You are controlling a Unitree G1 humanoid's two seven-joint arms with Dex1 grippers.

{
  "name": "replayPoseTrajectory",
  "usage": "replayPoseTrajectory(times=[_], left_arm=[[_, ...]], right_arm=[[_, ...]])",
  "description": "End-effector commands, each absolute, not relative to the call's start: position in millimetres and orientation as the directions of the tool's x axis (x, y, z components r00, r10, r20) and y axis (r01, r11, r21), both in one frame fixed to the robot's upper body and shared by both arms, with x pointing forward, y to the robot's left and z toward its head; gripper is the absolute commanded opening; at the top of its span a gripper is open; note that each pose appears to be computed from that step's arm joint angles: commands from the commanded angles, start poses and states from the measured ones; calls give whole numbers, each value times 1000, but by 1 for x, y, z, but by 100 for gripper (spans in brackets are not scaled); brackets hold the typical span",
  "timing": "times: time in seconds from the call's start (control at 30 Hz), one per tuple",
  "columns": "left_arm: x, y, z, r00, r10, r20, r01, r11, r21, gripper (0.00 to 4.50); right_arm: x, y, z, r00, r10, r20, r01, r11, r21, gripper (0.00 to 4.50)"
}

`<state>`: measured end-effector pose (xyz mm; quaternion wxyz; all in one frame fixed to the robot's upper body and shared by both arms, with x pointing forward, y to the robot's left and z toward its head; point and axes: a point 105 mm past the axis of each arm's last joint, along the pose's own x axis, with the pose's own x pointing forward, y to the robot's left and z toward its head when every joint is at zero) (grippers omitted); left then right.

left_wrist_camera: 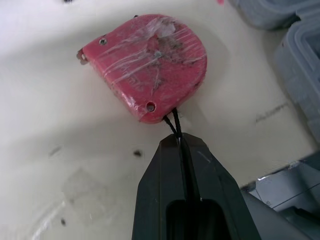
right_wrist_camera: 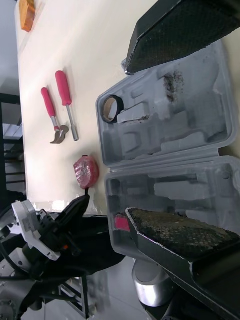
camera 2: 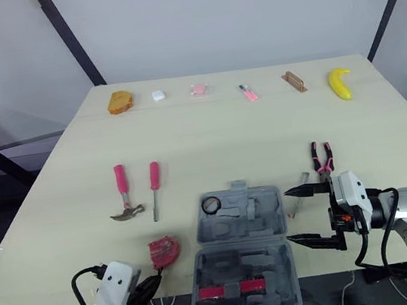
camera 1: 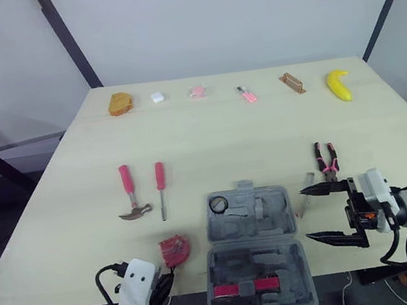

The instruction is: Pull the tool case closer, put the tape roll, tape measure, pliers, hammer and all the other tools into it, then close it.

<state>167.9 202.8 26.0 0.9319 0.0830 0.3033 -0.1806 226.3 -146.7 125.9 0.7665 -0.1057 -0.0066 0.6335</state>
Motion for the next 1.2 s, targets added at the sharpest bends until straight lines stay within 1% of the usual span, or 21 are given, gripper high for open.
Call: replayPoseTrajectory(times=[0.03,0.47,0.63,0.67,0.73,0.77,0.8,0.87,0.9,0.93,0.97,1.0,1.03,1.07,1.1,1.2], left_arm=[[165,203,35,765,-293,-573,404,912,73,4],[152,212,29,751,-286,-595,410,908,81,4],[155,213,29,754,-321,-573,445,891,86,4],[155,214,30,754,-319,-575,452,886,101,29],[158,217,32,758,-327,-565,479,866,142,92],[159,218,33,760,-335,-557,495,853,163,131],[160,218,34,761,-341,-552,506,845,175,189],[160,220,35,762,-351,-545,514,839,178,254],[160,222,37,761,-371,-532,527,832,175,330],[160,223,39,761,-385,-522,537,825,174,363],[158,220,43,747,-429,-507,572,804,163,378],[155,217,46,730,-470,-497,604,784,145,421],[153,215,49,719,-496,-486,625,768,140,443],[151,213,51,704,-525,-479,655,741,150,448],[150,212,53,694,-540,-476,672,723,160,448],[158,215,64,701,-574,-423,688,700,191,448]], right_arm=[[227,-148,133,189,975,-115,-964,162,-210,450],[228,-145,133,177,978,-111,-964,150,-218,450],[224,-141,133,113,985,-129,-973,84,-213,450],[224,-141,134,108,985,-134,-974,78,-212,450],[224,-141,134,104,985,-134,-974,74,-212,450],[223,-141,135,102,986,-134,-974,72,-214,450],[223,-141,135,101,986,-134,-974,70,-215,450],[224,-141,135,101,986,-134,-974,71,-216,450],[225,-142,134,103,985,-137,-974,71,-216,450],[225,-142,133,104,985,-139,-974,72,-215,450],[226,-142,132,106,984,-140,-974,74,-215,450],[226,-142,132,110,984,-141,-974,78,-213,450],[226,-142,131,112,984,-140,-974,81,-212,450],[225,-142,130,114,983,-140,-974,83,-212,450],[225,-142,130,115,983,-140,-974,84,-212,450],[225,-140,129,119,983,-139,-973,88,-213,450]])
